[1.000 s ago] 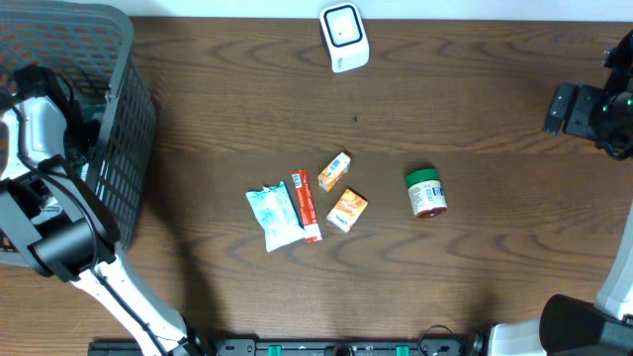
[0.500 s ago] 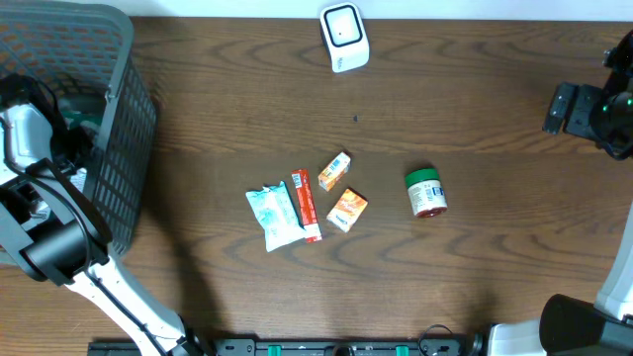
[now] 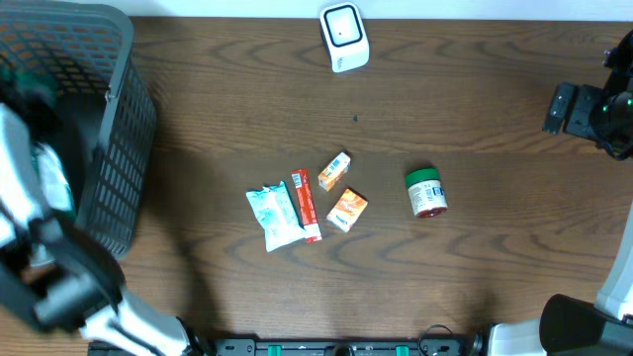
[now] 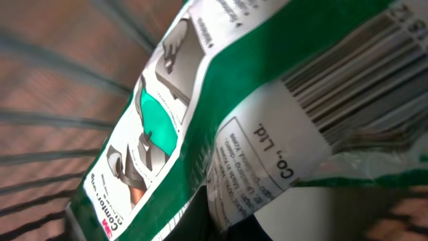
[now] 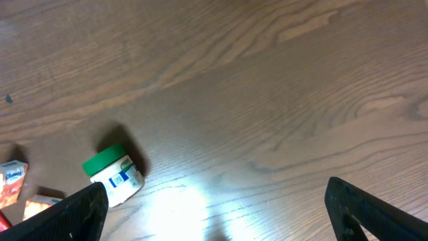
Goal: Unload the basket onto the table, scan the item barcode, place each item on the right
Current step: 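Lift the green glove packet out and lower it onto the table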
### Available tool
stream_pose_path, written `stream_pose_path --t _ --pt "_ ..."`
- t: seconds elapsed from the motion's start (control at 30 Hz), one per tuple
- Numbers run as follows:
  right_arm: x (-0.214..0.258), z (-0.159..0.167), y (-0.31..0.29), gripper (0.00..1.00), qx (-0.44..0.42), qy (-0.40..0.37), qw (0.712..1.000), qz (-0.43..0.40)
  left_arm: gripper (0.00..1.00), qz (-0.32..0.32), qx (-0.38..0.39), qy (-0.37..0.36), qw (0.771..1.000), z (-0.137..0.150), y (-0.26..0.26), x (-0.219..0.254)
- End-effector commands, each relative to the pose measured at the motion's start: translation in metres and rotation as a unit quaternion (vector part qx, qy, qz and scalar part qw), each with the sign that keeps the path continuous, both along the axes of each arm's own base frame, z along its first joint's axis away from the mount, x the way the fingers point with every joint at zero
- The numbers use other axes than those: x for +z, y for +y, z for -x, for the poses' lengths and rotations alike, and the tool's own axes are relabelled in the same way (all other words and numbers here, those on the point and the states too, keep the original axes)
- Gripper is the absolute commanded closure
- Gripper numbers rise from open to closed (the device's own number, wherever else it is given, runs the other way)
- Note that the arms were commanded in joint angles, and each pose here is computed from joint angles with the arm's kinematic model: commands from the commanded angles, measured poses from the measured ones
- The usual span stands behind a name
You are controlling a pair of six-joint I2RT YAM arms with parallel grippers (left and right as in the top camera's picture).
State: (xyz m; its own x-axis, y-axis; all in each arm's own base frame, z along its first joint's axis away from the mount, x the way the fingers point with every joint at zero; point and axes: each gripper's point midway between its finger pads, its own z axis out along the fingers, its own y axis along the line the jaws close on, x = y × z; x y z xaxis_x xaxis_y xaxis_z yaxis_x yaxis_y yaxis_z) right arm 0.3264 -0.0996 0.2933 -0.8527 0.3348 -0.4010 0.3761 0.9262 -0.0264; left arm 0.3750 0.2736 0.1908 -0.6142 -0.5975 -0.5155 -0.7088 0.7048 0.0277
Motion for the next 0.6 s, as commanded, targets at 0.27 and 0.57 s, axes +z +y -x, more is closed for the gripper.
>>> stream_pose_path --t 0.27,0.57 --pt "0.002 -0.001 -0.001 0.01 -0.006 -0.005 1.000 -0.002 0.93 -0.106 0.020 -0.354 0.929 0.106 -0.090 0.273" --pt "0.002 -0.001 -0.001 0.01 -0.006 -0.005 1.000 -0.002 0.93 0.069 -0.167 -0.437 0.881 0.136 -0.231 0.298"
